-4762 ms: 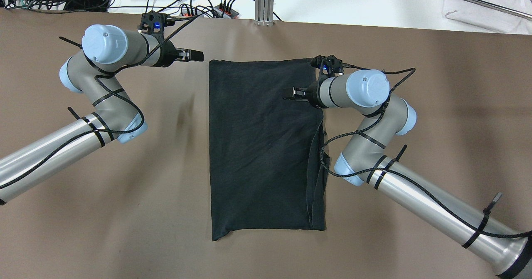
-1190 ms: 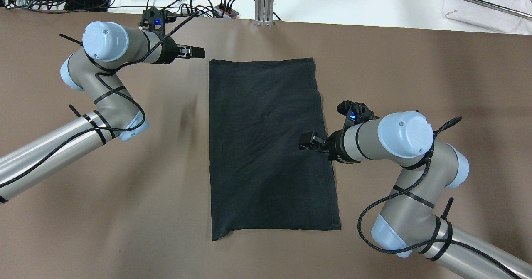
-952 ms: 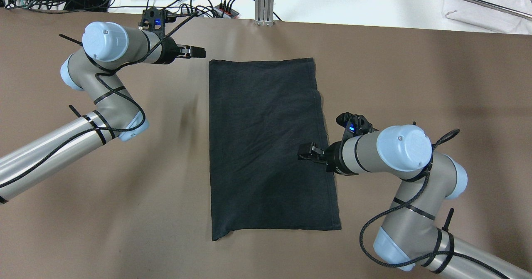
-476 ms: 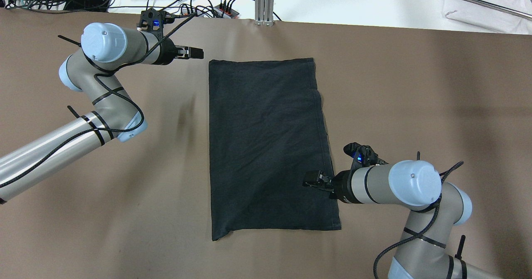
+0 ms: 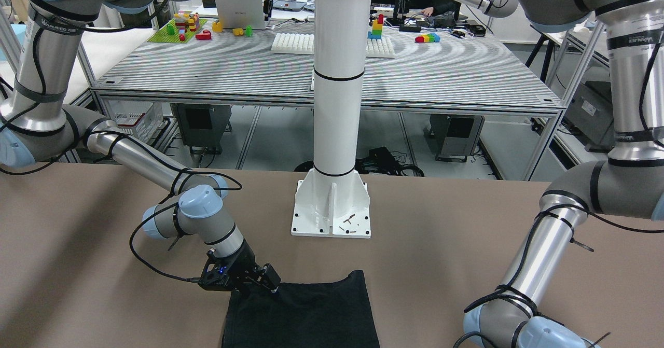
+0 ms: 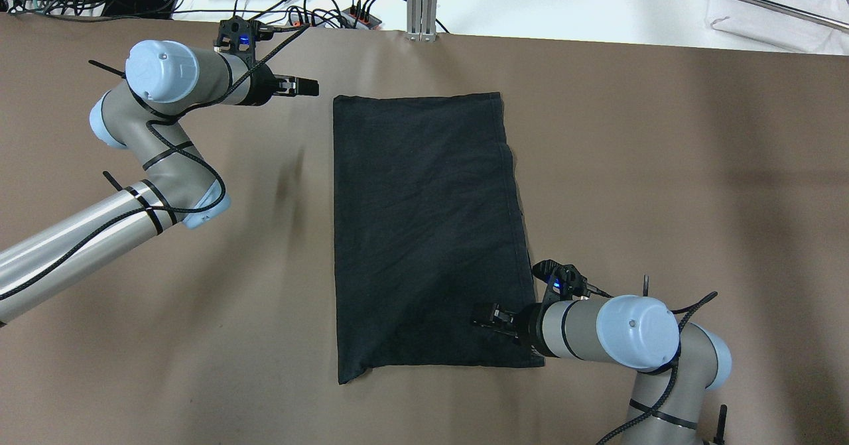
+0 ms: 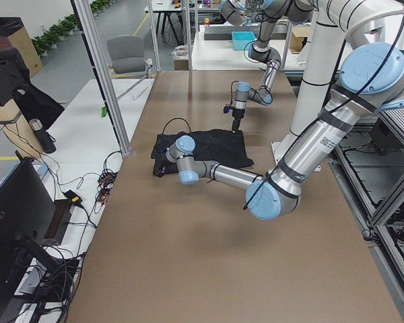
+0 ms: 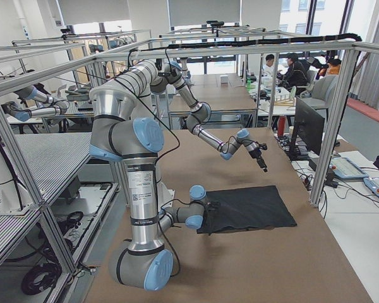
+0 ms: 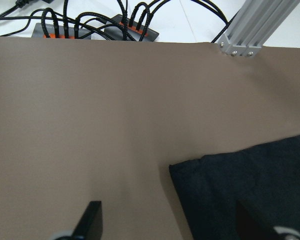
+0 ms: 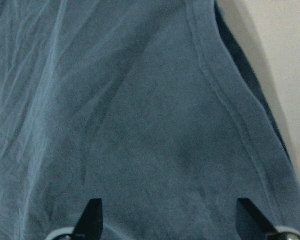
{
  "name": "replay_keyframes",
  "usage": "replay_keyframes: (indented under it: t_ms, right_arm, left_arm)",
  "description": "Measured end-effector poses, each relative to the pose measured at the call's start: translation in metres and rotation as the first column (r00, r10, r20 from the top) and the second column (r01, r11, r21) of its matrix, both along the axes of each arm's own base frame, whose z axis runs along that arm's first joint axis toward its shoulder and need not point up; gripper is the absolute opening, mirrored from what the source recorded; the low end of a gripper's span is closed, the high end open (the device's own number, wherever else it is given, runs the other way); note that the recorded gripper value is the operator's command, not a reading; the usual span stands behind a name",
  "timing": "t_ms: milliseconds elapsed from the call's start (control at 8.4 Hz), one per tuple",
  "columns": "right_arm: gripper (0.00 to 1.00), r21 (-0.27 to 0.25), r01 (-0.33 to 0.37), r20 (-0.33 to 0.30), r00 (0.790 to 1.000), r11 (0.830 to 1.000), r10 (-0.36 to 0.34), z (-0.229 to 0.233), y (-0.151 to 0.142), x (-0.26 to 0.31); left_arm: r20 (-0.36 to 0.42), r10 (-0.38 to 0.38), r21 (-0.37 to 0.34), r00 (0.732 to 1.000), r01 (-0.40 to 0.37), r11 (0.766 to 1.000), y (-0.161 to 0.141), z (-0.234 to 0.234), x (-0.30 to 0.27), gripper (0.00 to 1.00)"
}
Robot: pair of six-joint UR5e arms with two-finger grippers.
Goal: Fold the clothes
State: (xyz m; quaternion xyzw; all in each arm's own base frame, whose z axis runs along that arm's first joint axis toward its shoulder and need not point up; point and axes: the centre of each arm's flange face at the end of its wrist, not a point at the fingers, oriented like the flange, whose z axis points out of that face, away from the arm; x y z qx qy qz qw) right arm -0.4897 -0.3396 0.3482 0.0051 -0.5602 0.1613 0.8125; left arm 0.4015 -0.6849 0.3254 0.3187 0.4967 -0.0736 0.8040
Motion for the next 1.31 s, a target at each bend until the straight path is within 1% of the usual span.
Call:
replay_keyframes:
  t_ms: [357, 476, 595, 714, 833, 952, 1310]
  right_arm:
    - [0.94, 0.004, 0.002, -0.029, 1.0, 1.0, -0.002, 0.013, 0.005, -0.012]
    - [0.91, 0.005, 0.003, -0.03, 1.0, 1.0, -0.003, 0.013, 0.006, -0.013]
    - [0.7, 0.002, 0.003, -0.027, 1.0, 1.0, -0.003, 0.012, 0.007, -0.014]
    - [0.42, -0.003, 0.003, -0.021, 1.0, 1.0, -0.003, 0.009, 0.007, -0.017]
    - [0.17, -0.005, 0.003, -0.015, 1.0, 1.0, -0.003, 0.003, 0.008, -0.02]
    - [0.0, -0.005, 0.003, -0.01, 1.0, 1.0, -0.003, -0.001, 0.007, -0.022]
    - [0.0, -0.002, 0.003, 0.004, 1.0, 1.0, -0.003, -0.01, 0.007, -0.025]
  left_arm:
    - [0.007, -0.012, -0.006, 1.0, 0.012, 1.0, 0.002, 0.009, -0.002, 0.94]
    - [0.004, -0.014, -0.008, 1.0, 0.014, 1.0, 0.003, 0.01, -0.003, 0.94]
    - [0.001, -0.015, -0.009, 1.0, 0.015, 1.0, 0.003, 0.009, -0.003, 0.94]
    - [0.0, -0.015, -0.009, 1.0, 0.015, 1.0, 0.003, 0.009, -0.003, 0.94]
    - [0.0, -0.015, -0.008, 1.0, 0.015, 1.0, 0.003, 0.009, -0.003, 0.94]
    - [0.0, -0.014, -0.008, 1.0, 0.014, 1.0, 0.004, 0.009, -0.003, 0.94]
    - [-0.002, -0.014, -0.007, 1.0, 0.014, 1.0, 0.004, 0.008, -0.003, 0.94]
